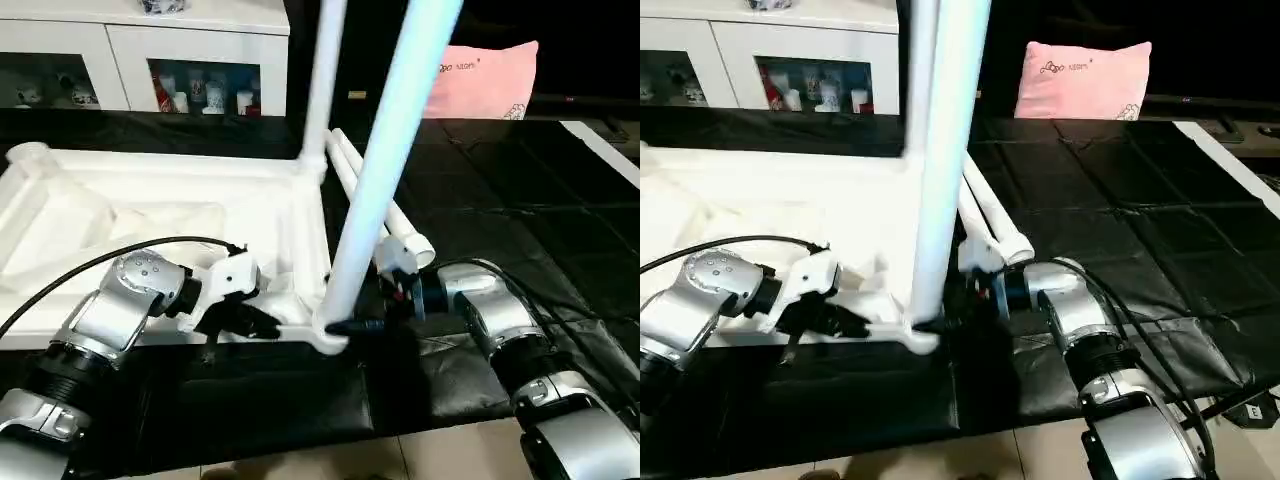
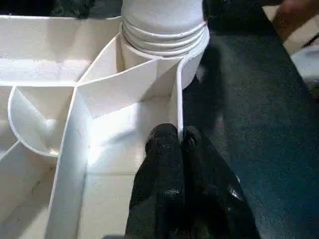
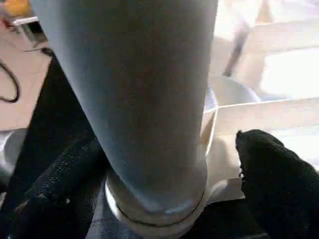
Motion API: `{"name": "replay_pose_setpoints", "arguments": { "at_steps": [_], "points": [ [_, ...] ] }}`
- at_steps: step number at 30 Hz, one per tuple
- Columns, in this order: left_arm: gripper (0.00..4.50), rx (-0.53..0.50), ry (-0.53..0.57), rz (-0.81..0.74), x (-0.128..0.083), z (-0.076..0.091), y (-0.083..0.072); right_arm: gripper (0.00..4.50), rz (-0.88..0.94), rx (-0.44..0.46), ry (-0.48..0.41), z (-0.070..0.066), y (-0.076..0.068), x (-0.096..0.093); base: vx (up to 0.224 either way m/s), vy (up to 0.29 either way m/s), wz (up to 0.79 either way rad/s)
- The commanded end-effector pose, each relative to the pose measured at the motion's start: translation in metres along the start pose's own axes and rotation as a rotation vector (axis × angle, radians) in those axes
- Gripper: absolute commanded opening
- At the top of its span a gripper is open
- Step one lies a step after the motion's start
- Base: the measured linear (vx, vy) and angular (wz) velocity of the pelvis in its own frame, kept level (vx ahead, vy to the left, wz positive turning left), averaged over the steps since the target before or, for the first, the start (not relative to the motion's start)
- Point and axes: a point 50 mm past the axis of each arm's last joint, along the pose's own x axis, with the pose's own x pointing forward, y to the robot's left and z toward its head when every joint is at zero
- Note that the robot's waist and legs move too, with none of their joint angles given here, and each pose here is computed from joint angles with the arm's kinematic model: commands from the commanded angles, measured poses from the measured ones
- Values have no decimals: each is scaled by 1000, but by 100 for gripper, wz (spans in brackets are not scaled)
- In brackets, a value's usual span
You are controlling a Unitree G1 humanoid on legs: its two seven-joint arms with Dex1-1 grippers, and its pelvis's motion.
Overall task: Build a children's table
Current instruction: Rotate leg to tighten
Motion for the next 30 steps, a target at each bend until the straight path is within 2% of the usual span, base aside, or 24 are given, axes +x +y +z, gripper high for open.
{"name": "replay_pose_setpoints", "arguments": {
  "at_steps": [1,7,8,13,19,22,23,25,26,27,28,29,30],
  "points": [
    [0,70,-3,-68,3,12,-2,379,21,-4,20,1,0,-4,0,0,0],
    [0,75,3,-72,2,11,-2,342,43,9,12,1,1,-3,0,0,0],
    [0,77,5,-74,1,11,-2,317,51,13,11,1,2,-3,0,0,0],
    [0,77,5,-74,2,11,-2,276,68,17,11,-1,4,-2,0,0,0],
    [0,62,2,-57,2,9,0,263,79,26,9,-5,8,0,0,0,0],
    [0,13,-36,8,5,9,3,262,42,64,-32,-9,10,2,0,0,0],
    [0,-35,-75,58,7,11,5,261,-14,82,-40,-13,10,7,0,0,0],
    [0,-52,-88,86,8,12,6,261,-50,102,-43,-16,9,9,0,0,0],
    [0,-69,-101,107,9,13,7,261,-80,136,-46,-18,8,11,0,0,0],
    [0,-124,-138,172,12,18,11,261,-190,202,-46,-23,2,18,0,0,0],
    [0,-128,-140,177,12,18,11,261,-197,206,-45,-23,2,19,0,0,0],
    [0,-188,-170,252,15,23,16,261,-333,275,-40,-27,-7,27,0,0,0],
    [0,-190,-171,254,15,23,16,261,-337,277,-40,-27,-7,28,0,0,0]
  ]
}}
